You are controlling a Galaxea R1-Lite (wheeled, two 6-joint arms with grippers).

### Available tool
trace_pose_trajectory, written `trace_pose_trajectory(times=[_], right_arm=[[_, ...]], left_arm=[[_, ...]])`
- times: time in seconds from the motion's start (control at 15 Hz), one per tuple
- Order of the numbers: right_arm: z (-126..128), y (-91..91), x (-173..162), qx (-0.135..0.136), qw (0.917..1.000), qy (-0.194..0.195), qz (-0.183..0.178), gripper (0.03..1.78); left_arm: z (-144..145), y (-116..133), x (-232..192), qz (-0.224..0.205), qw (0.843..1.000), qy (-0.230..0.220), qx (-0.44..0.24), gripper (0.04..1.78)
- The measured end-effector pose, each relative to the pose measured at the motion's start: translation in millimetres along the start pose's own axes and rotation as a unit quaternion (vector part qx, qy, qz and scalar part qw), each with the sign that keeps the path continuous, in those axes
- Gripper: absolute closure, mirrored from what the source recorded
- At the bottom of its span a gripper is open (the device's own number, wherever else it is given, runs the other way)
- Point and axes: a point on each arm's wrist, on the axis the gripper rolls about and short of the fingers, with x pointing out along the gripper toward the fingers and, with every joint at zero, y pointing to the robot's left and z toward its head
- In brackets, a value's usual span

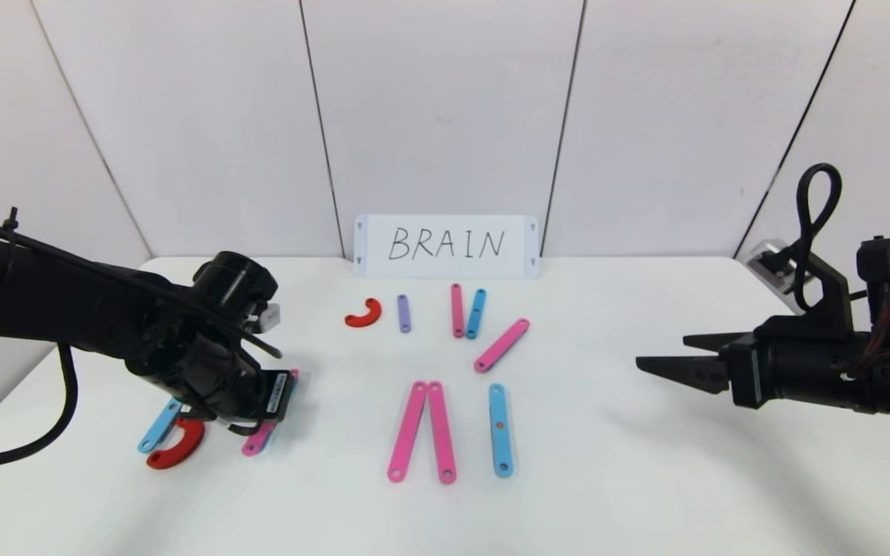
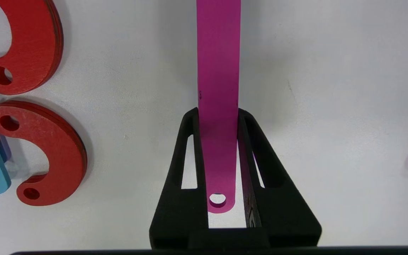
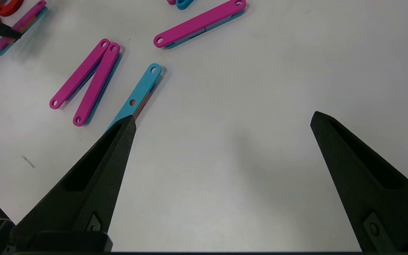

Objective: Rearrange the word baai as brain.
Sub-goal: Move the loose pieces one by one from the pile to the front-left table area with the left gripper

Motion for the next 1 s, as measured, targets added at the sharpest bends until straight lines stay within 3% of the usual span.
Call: trace_pose_trajectory(times=[0.27, 0.47, 0.8, 1.0], right_arm=[[-0.3, 0.1, -0.1, 0.0, 1.0, 0.0, 0.0, 0.08], [-0.1, 0.2, -0.4, 0.0, 1.0, 0.0, 0.0, 0.08], [-0.2, 0.2, -0.3, 0.001, 1.0, 0.0, 0.001, 0.08], [-0.2, 0.5, -0.1, 0.0, 1.0, 0.0, 0.001, 0.08]], left_arm=[[-4.3, -2.4, 2.6, 0.0, 1.0, 0.012, 0.004, 1.5], [-6.2, -4.1, 3.3, -0.001, 1.0, 0.018, 0.006, 1.31], [-6.4, -6.2, 3.2, -0.003, 1.0, 0.017, 0.009, 0.52], [-0.1, -7.7, -6.3, -0.008, 1.0, -0.006, 0.013, 0.19]])
